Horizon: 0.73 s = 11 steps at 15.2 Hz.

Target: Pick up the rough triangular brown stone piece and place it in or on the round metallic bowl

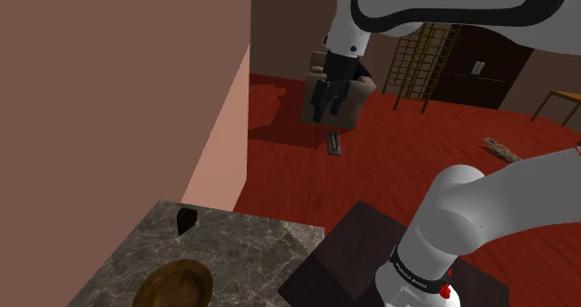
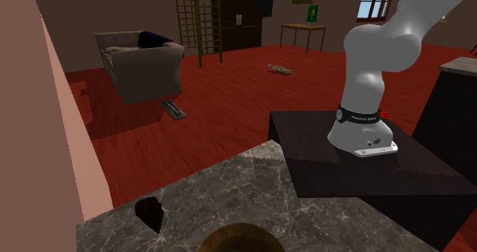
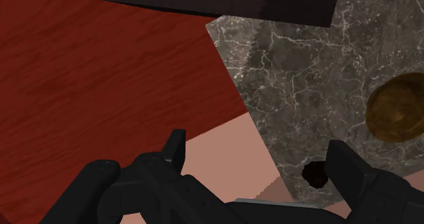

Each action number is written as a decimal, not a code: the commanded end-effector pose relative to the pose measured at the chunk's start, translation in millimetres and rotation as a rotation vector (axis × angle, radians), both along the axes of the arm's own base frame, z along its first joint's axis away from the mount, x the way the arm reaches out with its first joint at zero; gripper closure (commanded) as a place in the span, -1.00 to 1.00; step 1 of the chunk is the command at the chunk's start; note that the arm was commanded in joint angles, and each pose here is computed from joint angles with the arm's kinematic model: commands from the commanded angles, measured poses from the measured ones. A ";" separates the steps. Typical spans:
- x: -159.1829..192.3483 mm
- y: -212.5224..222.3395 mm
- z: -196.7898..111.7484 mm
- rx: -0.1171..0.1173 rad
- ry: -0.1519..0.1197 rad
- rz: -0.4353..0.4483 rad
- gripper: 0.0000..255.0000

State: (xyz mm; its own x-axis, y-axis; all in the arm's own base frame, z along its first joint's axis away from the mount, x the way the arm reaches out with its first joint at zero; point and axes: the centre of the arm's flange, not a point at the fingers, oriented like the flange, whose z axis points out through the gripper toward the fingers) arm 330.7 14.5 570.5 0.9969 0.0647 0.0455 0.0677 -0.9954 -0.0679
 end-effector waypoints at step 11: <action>54.3 63.2 -96.7 0.038 -0.028 -0.049 -1.00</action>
